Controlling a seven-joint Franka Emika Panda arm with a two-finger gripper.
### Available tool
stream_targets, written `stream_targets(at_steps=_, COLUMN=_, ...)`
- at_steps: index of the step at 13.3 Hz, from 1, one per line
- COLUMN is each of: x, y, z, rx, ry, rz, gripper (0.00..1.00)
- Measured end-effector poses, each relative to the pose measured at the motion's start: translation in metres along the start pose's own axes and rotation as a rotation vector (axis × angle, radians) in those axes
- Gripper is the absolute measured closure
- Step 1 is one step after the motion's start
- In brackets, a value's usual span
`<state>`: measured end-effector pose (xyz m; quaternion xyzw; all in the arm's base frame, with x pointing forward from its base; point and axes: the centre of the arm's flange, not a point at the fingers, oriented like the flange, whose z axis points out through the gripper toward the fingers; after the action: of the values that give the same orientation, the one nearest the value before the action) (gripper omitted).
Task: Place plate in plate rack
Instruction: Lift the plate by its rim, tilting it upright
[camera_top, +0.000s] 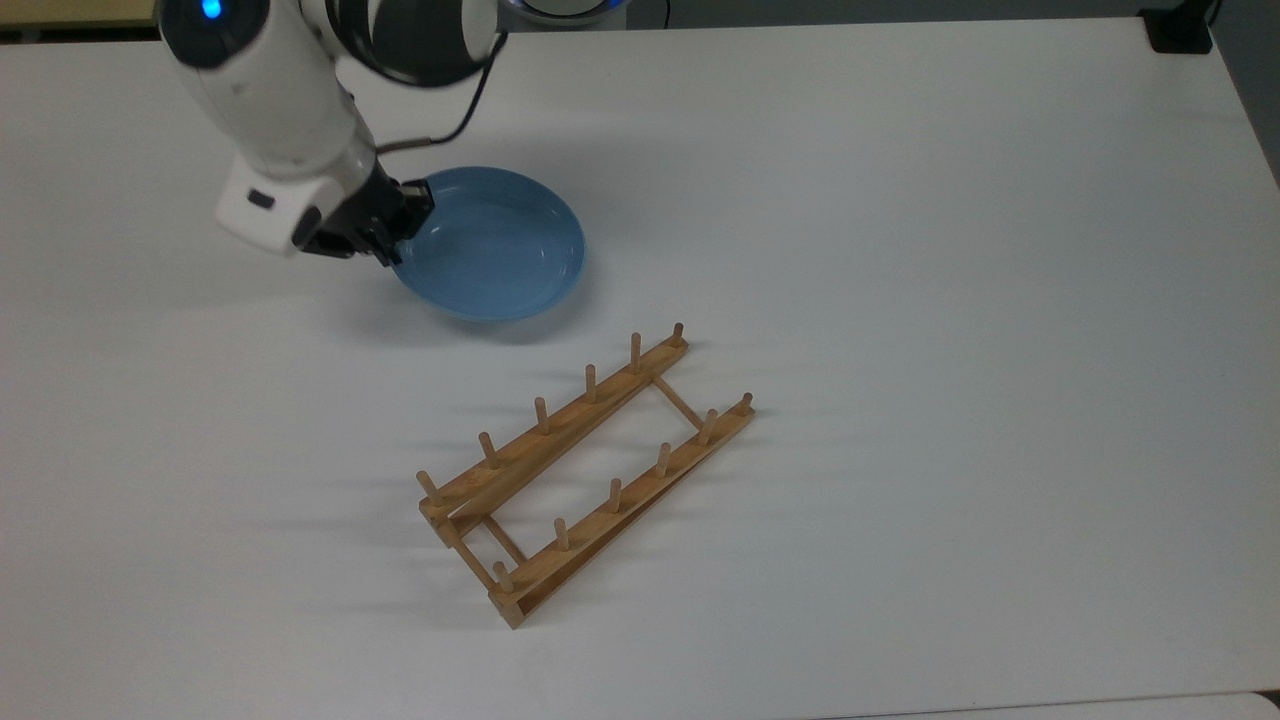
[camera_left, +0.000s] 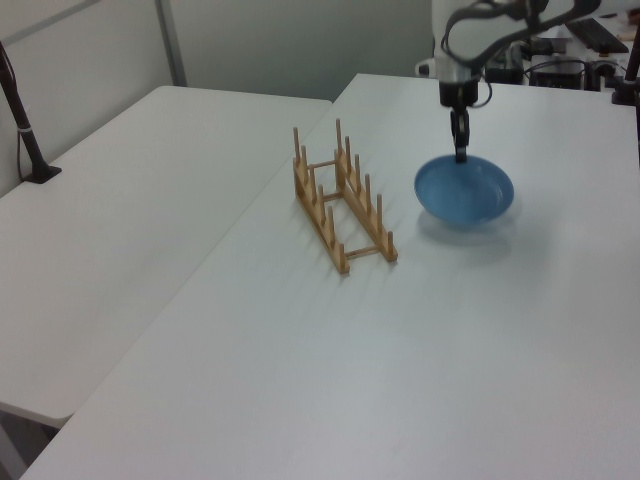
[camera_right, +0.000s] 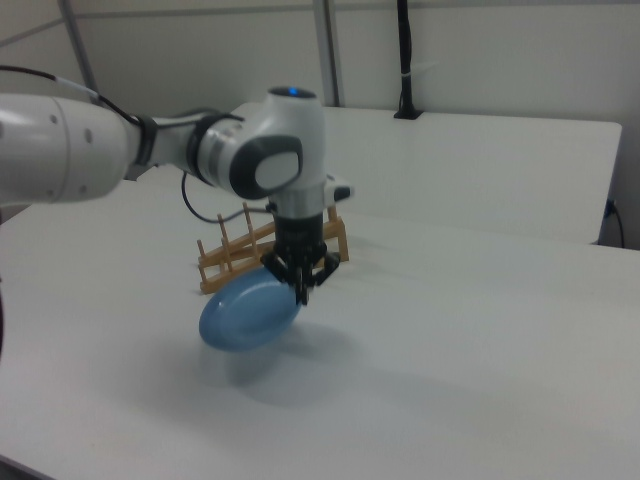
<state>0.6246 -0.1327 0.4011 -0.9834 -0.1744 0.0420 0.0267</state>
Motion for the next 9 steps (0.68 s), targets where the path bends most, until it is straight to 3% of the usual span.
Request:
stream_targets(at_steps=4, x=-0.015, y=-0.006, z=-0.083, rx=-0.067, ry=0.124, rz=-0.005, gripper=0.95)
stream_targets(at_steps=9, x=-0.006, y=-0.034, z=-0.178, rx=-0.254, ry=0.360, rz=0.024, gripper=0.95)
